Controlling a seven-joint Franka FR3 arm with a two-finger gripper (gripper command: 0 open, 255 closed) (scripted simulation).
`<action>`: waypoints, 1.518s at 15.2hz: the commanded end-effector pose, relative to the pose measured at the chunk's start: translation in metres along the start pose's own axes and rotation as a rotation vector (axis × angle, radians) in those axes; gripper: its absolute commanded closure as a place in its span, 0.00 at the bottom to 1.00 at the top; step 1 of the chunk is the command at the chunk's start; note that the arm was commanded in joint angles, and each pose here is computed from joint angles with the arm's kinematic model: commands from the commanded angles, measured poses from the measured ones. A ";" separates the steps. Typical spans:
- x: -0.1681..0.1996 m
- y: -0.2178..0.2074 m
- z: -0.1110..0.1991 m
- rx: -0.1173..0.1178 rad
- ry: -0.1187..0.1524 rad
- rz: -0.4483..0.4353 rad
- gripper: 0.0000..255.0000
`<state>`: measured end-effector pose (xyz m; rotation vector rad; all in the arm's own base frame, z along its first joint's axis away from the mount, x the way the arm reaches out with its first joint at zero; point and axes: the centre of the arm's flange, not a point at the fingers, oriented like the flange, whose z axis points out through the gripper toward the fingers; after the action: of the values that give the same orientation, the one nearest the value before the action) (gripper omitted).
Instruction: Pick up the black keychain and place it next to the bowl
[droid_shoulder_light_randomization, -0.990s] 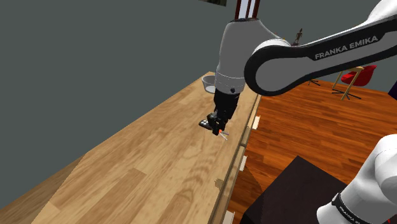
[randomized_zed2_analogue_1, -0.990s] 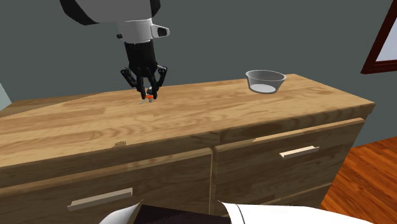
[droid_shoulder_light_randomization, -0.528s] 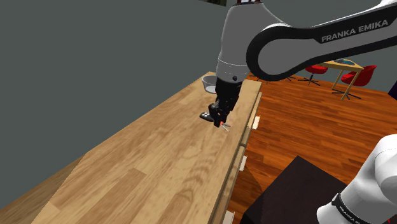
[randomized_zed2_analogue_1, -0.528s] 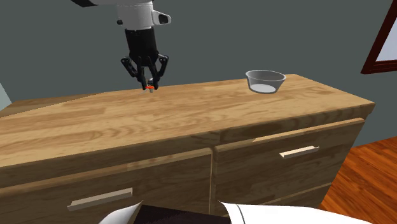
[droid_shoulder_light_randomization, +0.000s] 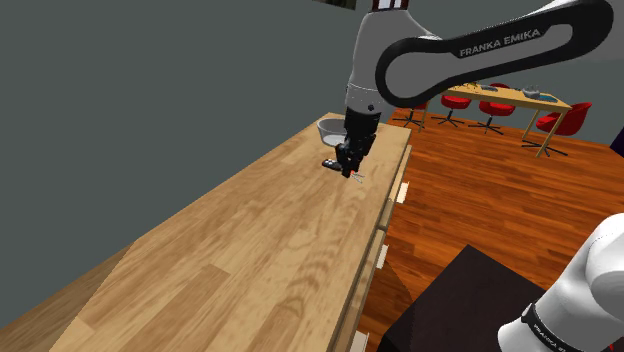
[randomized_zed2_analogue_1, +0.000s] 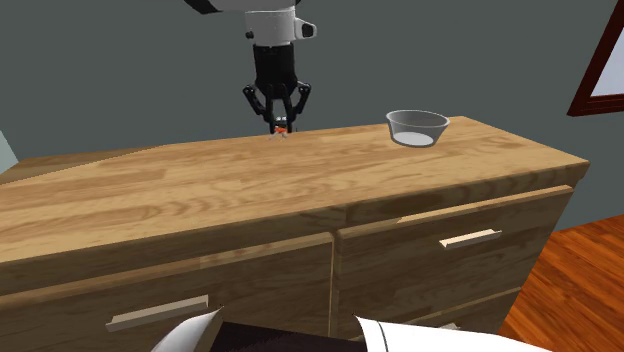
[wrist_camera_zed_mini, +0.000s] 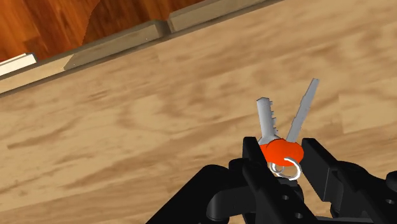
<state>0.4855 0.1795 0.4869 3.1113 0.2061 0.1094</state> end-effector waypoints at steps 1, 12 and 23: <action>0.013 0.023 0.000 0.000 0.000 -0.001 1.00; 0.084 0.150 0.008 0.000 0.000 -0.001 1.00; 0.160 0.283 0.016 0.000 0.000 -0.001 1.00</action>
<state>0.6739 -0.0665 0.4922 3.1113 0.2062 0.1096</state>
